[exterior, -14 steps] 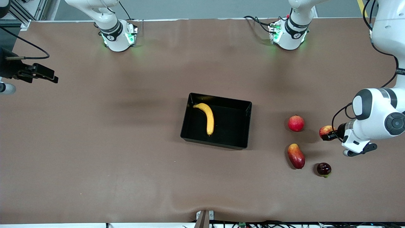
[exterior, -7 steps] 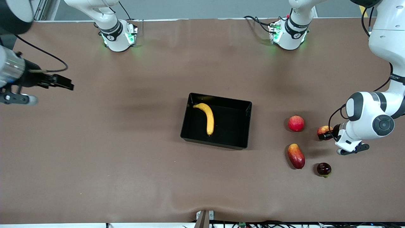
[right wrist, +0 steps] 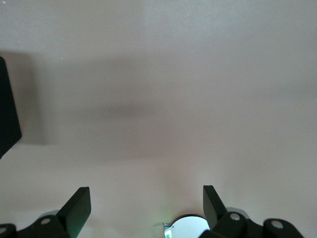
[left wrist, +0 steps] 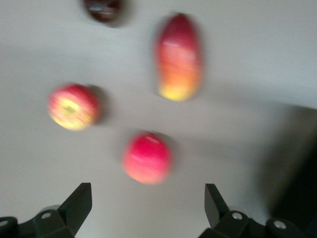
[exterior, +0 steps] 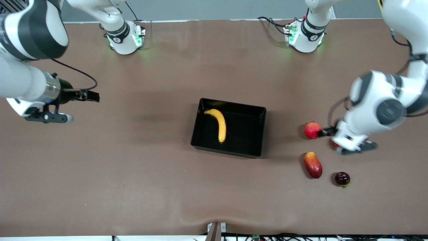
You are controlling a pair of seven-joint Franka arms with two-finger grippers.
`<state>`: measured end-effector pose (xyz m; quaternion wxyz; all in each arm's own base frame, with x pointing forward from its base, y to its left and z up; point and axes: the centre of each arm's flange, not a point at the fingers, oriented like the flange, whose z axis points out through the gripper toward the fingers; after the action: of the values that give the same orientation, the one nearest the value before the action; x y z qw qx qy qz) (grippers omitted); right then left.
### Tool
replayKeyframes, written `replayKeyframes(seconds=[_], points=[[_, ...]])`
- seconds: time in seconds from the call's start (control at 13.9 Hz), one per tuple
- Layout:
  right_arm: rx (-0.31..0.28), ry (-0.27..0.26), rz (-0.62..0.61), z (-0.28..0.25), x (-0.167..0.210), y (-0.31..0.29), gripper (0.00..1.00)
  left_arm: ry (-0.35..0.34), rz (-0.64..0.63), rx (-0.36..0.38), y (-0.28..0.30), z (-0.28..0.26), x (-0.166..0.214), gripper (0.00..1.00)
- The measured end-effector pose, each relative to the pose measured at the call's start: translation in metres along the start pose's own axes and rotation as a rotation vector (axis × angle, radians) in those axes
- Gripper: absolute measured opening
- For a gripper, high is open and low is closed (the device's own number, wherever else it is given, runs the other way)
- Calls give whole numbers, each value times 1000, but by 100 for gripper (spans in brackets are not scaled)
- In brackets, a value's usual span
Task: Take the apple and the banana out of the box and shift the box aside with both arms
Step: 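Reach the left gripper into the tray toward the yellow banana, then grasp the banana with the left gripper while the right gripper approaches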
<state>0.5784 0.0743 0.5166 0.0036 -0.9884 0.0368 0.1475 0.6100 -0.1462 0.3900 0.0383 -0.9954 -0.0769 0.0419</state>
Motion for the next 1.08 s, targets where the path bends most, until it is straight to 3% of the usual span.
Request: replayKeyframes(seconds=[0.29, 0.65, 1.08], points=[[-19, -21, 10, 13, 10, 5, 100, 24, 184, -39, 133, -2, -66, 100], [-18, -48, 50, 26, 23, 28, 100, 69, 282, -132, 229, 54, -99, 100], [-18, -41, 50, 32, 35, 26, 100, 95, 257, -57, 317, 141, -131, 100]])
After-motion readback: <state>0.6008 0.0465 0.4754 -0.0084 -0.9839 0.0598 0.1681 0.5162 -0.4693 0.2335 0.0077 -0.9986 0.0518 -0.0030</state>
